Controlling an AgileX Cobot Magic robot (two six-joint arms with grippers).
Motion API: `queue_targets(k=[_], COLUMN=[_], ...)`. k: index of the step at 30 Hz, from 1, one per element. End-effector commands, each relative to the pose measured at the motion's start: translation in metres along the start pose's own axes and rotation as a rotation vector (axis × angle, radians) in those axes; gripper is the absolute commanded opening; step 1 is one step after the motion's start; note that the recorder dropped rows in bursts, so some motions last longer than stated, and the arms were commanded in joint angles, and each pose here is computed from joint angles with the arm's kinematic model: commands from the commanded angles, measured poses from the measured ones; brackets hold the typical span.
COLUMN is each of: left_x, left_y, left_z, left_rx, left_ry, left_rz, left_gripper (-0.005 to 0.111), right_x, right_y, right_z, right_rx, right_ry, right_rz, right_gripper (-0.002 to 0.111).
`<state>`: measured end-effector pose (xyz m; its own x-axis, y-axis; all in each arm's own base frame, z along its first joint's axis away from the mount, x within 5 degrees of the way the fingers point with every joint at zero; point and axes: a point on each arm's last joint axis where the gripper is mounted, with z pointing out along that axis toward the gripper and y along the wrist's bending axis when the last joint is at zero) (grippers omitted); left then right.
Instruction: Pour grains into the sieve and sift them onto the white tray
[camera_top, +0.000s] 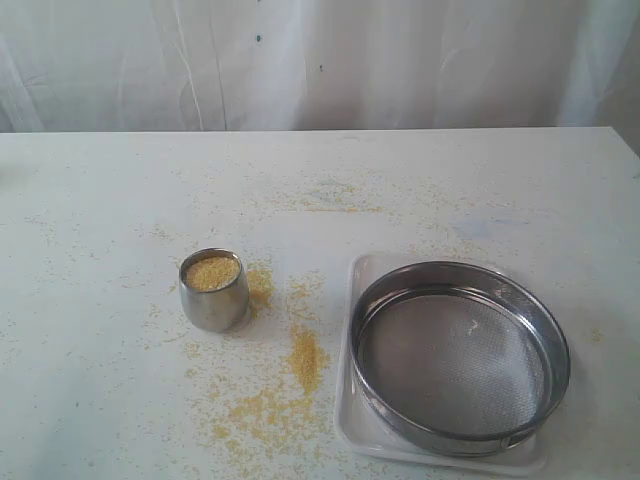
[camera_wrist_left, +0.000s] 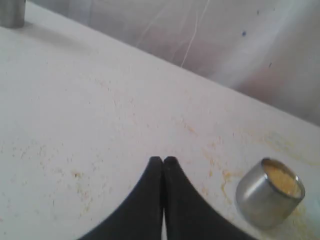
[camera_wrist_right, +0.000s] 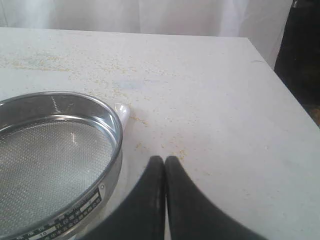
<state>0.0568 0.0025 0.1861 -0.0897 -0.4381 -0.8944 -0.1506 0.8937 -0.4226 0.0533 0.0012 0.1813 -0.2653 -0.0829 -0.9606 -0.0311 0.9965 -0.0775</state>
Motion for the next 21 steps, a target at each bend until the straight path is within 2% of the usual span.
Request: queue_targets(k=[1, 2, 5, 8, 10, 12, 14, 15, 19, 21], left_x=[-0.014, -0.018, -0.042, -0.065, -0.086, -0.104, -0.123, -0.130, -0.159, -0.166], left_y=[0.000, 0.000, 0.000, -0.001, -0.009, -0.023, -0.040, -0.047, -0.074, -0.079], left_z=[-0.001, -0.002, -0.011, -0.028, -0.041, -0.052, -0.061, -0.063, -0.052, -0.031], left_rx=[0.010, 0.011, 0.019, 0.060, 0.126, 0.203, 0.263, 0.269, 0.219, 0.196], left_ry=[-0.165, -0.213, -0.493, -0.800, -0.915, -0.942, -0.915, -0.892, -0.794, -0.724], left_rz=[-0.033, -0.033, -0.044, -0.119, -0.180, -0.204, -0.137, -0.086, 0.287, 0.384], left_gripper=[0.000, 0.000, 0.000, 0.000, 0.000, 0.000, 0.000, 0.000, 0.000, 0.000], right_x=[0.000, 0.000, 0.000, 0.000, 0.000, 0.000, 0.000, 0.000, 0.000, 0.000], right_y=[0.000, 0.000, 0.000, 0.000, 0.000, 0.000, 0.000, 0.000, 0.000, 0.000], right_z=[0.000, 0.000, 0.000, 0.000, 0.000, 0.000, 0.000, 0.000, 0.000, 0.000], right_rx=[0.002, 0.002, 0.002, 0.002, 0.002, 0.002, 0.002, 0.002, 0.002, 0.002], right_ry=[-0.008, -0.008, -0.008, -0.008, -0.008, -0.008, -0.008, -0.008, -0.008, -0.008], right_rz=[-0.011, -0.011, -0.011, -0.011, -0.011, -0.011, -0.011, -0.011, -0.011, -0.011], right_gripper=[0.000, 0.000, 0.000, 0.000, 0.000, 0.000, 0.000, 0.000, 0.000, 0.000])
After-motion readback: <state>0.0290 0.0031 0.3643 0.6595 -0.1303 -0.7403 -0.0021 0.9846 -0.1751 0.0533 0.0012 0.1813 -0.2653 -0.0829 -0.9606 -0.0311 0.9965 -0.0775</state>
